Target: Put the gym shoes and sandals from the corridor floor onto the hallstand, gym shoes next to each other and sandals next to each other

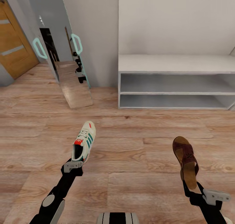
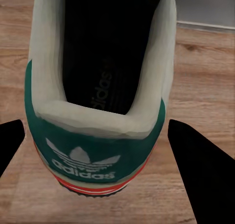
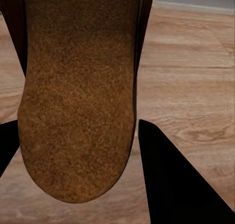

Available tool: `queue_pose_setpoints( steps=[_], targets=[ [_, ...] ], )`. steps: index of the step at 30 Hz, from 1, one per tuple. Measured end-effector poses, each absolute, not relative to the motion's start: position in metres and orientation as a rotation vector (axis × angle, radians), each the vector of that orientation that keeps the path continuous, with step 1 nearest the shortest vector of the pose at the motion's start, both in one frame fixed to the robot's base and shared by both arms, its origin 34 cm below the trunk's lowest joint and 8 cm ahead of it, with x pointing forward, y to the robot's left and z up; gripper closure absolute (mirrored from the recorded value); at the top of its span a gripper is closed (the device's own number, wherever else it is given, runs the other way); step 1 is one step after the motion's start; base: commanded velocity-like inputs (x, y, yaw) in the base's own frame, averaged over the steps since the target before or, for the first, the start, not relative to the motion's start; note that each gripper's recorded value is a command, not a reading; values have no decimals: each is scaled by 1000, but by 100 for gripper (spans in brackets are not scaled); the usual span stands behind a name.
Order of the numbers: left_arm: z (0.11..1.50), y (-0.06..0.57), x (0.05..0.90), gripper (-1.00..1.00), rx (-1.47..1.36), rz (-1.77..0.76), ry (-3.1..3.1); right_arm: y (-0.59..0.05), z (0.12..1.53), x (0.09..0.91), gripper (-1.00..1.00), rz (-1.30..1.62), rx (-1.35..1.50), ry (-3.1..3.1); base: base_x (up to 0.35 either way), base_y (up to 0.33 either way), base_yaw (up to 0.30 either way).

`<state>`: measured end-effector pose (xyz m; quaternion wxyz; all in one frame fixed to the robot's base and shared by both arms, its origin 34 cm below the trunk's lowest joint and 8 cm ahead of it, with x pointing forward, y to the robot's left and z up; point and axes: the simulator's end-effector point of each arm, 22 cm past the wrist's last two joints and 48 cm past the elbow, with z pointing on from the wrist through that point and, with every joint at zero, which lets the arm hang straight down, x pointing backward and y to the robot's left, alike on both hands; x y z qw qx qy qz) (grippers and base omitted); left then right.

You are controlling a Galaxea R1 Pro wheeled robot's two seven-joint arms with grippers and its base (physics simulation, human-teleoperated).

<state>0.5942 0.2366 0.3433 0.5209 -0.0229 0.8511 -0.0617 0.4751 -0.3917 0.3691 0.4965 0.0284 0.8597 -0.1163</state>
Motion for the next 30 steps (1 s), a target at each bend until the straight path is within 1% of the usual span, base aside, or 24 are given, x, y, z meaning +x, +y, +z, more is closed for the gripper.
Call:
queue_pose_setpoints(
  steps=[6, 10, 21, 25, 27, 30],
  targets=[
    [344, 237, 595, 100, -55, -148, 2037, -392, 370, 475, 100, -281, 69, 2080, 0, 0, 260],
    [343, 237, 594, 100, -55, -148, 2041, -392, 370, 475, 100, -281, 70, 2079, 0, 0, 149],
    [316, 240, 585, 100, -104, -130, 2103, -391, 370, 475, 100, -274, 71, 2083, 0, 0, 34],
    [310, 252, 582, 100, -148, -101, 2113, -390, 369, 475, 100, -272, 70, 2087, 0, 0, 5],
    [308, 269, 581, 100, -197, -38, 2094, -389, 368, 476, 100, -271, 70, 2090, 0, 0, 2],
    [303, 279, 576, 100, -220, 9, 2082, -390, 366, 475, 100, -278, 82, 2092, 0, 0, 1]
  ],
)
